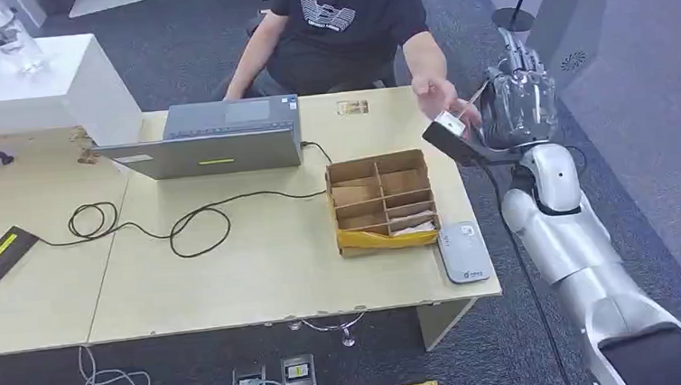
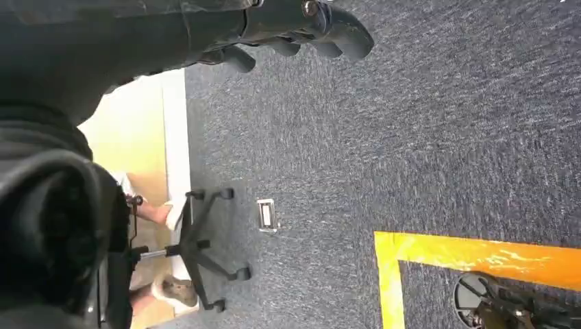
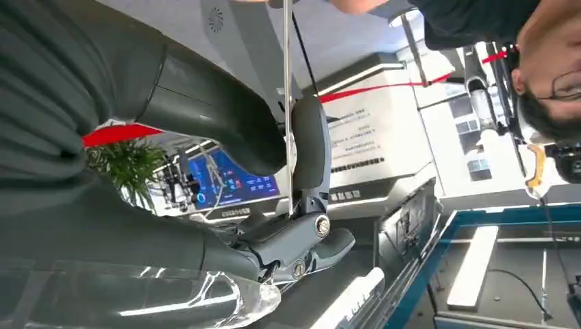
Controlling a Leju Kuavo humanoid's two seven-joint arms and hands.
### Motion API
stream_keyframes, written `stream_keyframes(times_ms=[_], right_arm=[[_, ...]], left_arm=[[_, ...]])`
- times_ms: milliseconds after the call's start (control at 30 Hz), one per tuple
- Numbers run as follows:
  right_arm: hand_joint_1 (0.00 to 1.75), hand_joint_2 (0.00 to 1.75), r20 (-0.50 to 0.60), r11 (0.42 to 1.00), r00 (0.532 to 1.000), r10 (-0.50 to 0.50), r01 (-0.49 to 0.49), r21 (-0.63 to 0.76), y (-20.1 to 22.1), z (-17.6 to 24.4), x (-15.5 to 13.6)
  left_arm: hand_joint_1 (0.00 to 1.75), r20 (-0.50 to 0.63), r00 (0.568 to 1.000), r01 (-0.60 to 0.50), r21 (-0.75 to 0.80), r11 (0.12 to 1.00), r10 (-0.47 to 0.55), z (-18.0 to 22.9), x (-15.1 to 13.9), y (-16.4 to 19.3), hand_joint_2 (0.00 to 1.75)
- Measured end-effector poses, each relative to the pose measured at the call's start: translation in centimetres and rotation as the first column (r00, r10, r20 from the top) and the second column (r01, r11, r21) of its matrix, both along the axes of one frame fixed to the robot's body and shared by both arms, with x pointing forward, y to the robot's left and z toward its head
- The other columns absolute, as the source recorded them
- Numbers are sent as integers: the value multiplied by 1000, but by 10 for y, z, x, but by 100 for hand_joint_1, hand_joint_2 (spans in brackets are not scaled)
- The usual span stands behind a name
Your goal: Pass the card to the sensor for recognition and then transmit it.
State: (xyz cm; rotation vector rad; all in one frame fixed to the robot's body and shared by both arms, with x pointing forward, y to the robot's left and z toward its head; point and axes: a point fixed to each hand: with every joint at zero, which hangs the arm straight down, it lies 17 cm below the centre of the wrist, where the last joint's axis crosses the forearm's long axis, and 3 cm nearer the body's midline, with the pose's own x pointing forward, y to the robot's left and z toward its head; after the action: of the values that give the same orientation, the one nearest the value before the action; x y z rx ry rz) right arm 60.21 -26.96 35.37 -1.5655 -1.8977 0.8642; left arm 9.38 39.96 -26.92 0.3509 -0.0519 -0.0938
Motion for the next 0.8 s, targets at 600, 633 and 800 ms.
stream_keyframes(times_ms=[600,633,800], right_arm=[[0,175,-70,999,996,-48,48,2,-4,-25,14],[0,175,-69,999,996,-49,50,1,-5,-26,14],[0,175,-78,998,995,-57,56,-8,-6,-30,14]], left_arm=[[0,-5,1000,17,-4,1000,-17,0,0,0,0],[0,-5,1000,17,-3,1000,-17,0,0,0,0],[0,-18,1000,17,1,1000,-17,0,-3,0,0]])
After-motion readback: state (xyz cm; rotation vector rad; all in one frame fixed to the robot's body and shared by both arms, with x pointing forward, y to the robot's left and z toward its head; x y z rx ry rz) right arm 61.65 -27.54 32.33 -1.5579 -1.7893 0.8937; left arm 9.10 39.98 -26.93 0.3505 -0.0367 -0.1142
